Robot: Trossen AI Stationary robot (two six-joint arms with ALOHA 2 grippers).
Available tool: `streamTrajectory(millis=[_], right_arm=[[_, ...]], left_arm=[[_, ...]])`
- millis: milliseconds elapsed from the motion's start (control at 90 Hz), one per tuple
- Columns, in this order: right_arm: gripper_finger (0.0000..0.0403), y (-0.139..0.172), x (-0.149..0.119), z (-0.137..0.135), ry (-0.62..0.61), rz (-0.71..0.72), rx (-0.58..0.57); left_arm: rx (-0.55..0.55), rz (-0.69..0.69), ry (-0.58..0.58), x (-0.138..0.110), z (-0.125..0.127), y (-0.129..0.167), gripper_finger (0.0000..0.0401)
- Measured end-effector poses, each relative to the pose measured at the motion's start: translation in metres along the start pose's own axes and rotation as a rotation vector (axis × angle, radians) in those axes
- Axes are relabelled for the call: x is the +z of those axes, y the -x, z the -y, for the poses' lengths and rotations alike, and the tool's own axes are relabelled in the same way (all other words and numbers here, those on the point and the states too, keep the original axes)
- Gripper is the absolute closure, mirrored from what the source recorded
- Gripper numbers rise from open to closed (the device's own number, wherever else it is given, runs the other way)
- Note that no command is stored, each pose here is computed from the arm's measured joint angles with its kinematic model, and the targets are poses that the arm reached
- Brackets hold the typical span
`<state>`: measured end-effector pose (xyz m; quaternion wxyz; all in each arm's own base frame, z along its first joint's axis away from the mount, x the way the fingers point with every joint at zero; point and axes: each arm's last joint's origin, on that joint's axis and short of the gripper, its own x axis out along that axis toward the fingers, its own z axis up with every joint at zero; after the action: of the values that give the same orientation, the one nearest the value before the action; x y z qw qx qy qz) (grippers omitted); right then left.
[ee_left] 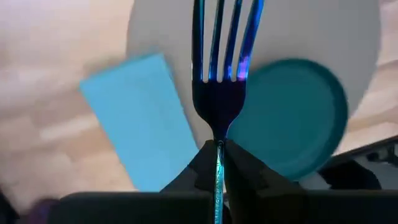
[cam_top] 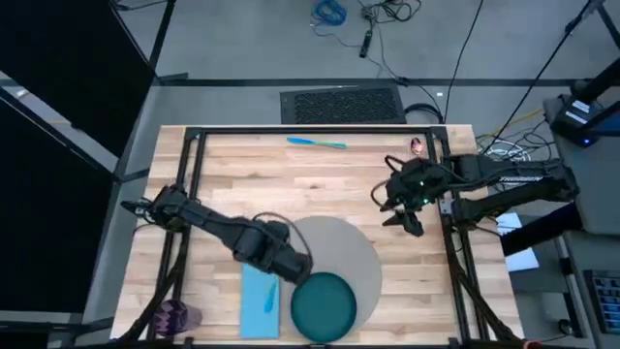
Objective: Set table place
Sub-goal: Put the blue fork on the blue napkin
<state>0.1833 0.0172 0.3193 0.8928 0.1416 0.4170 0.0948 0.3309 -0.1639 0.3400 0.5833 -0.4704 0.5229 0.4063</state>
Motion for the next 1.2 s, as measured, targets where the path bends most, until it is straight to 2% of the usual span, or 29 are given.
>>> streamTrajectory(millis=[144,278,389,500,633,889,1200], right_arm=[[0.0209,-0.004,-0.005,-0.016,0.041,-0.025,0.03],[0.0209,-0.005,-0.009,-0.027,0.058,-0.043,0.048],[0.0209,-0.006,-0.012,-0.034,0.058,-0.06,0.057],[0.0209,-0.007,-0.016,-0.039,0.065,-0.073,0.046],[0.0209,-0.007,-0.019,-0.045,0.067,-0.084,0.063],[0.0209,-0.007,-0.023,-0.049,0.071,-0.104,0.058],[0.0209,-0.007,-0.024,-0.05,0.078,-0.11,0.053]], left_arm=[[0.1,0.002,0.035,-0.019,-0.009,-0.024,0.0401],[0.157,-0.067,0.03,-0.032,-0.014,-0.052,0.0401],[0.167,-0.103,0.029,-0.036,-0.016,-0.078,0.0401],[0.115,-0.156,0.036,-0.039,-0.014,-0.11,0.0401],[0.155,-0.181,0.047,-0.038,-0.026,-0.139,0.0401],[0.157,-0.183,0.053,-0.033,-0.048,-0.159,0.0401],[0.08,-0.189,0.11,-0.022,-0.061,-0.166,0.0401]])
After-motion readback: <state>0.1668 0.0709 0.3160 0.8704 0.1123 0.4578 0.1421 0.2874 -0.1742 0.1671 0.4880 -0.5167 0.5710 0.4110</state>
